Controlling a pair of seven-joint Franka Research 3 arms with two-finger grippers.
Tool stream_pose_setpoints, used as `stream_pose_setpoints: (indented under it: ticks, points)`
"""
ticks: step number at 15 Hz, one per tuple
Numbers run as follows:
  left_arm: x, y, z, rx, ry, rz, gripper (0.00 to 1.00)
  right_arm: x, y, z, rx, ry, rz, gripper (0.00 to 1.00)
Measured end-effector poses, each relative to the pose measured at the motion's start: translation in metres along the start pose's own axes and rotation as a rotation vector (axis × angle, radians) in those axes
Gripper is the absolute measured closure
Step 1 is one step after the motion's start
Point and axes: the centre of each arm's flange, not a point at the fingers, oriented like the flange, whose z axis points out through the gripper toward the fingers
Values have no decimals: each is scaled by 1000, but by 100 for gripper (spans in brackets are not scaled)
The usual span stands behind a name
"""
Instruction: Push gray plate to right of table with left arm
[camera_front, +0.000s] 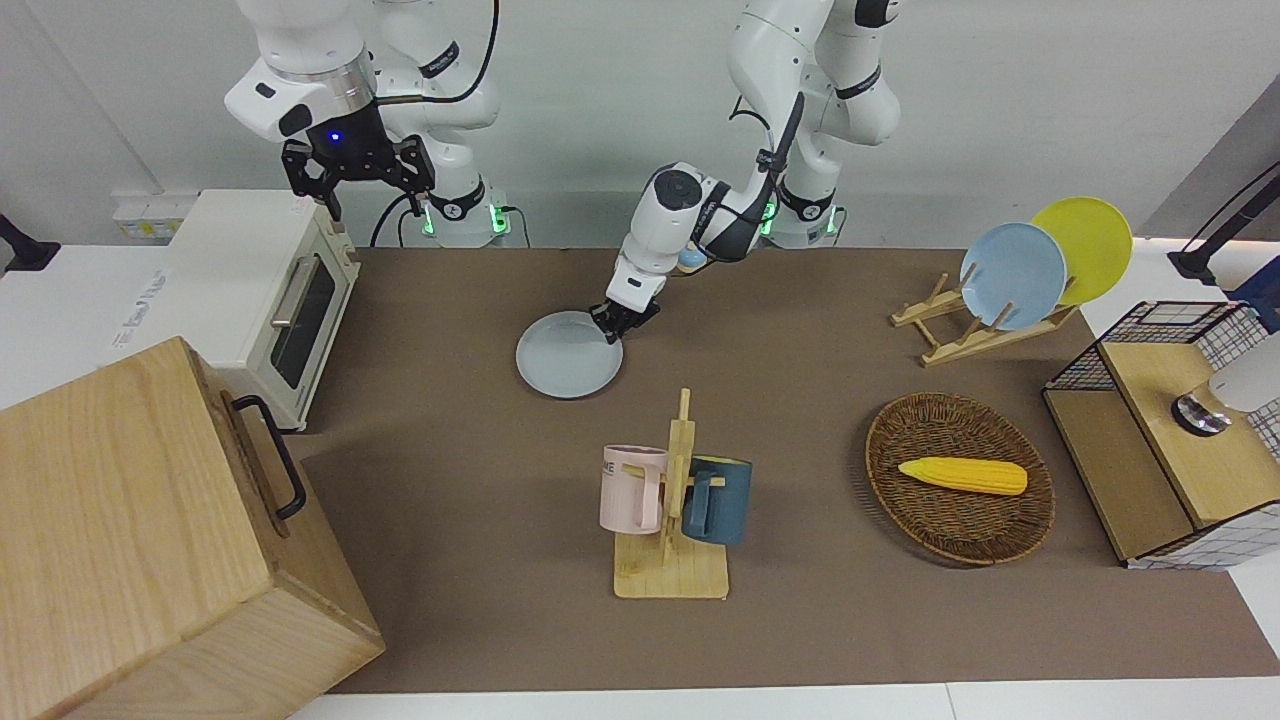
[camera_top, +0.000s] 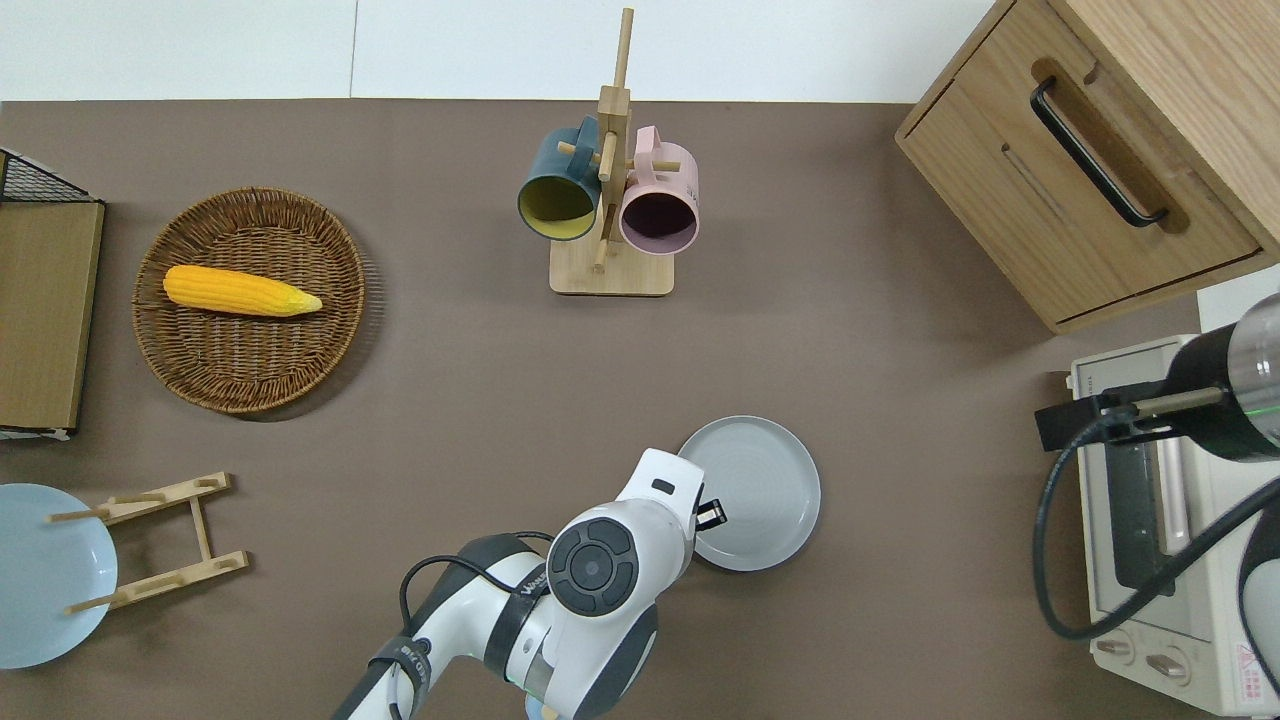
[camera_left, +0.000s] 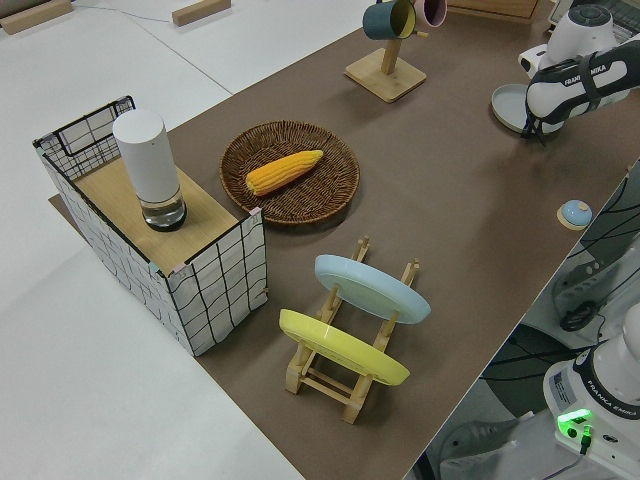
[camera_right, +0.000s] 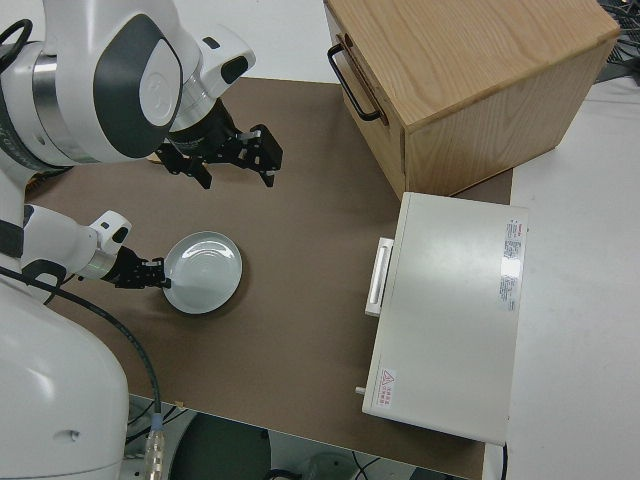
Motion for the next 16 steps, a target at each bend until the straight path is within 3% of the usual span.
stream_pose_setpoints:
  ticks: [2,6,7,10,13,16]
  points:
    - [-2,3,6,11,4,27,59,0,0,0,0,0,0,0]
    - [2,0,9,60,26,96,20,0,0,0,0,0,0,0]
    - [7,-3,5,91,31,124,4,0,0,0,0,0,0,0]
    - [38,-18,-27,142,21,209,0,0,0,0,0,0,0,0]
    - [65,-36,-65,160,17,263,0,0,0,0,0,0,0,0]
    - [107,-72,-126,167,26,302,0,0,0,0,0,0,0,0]
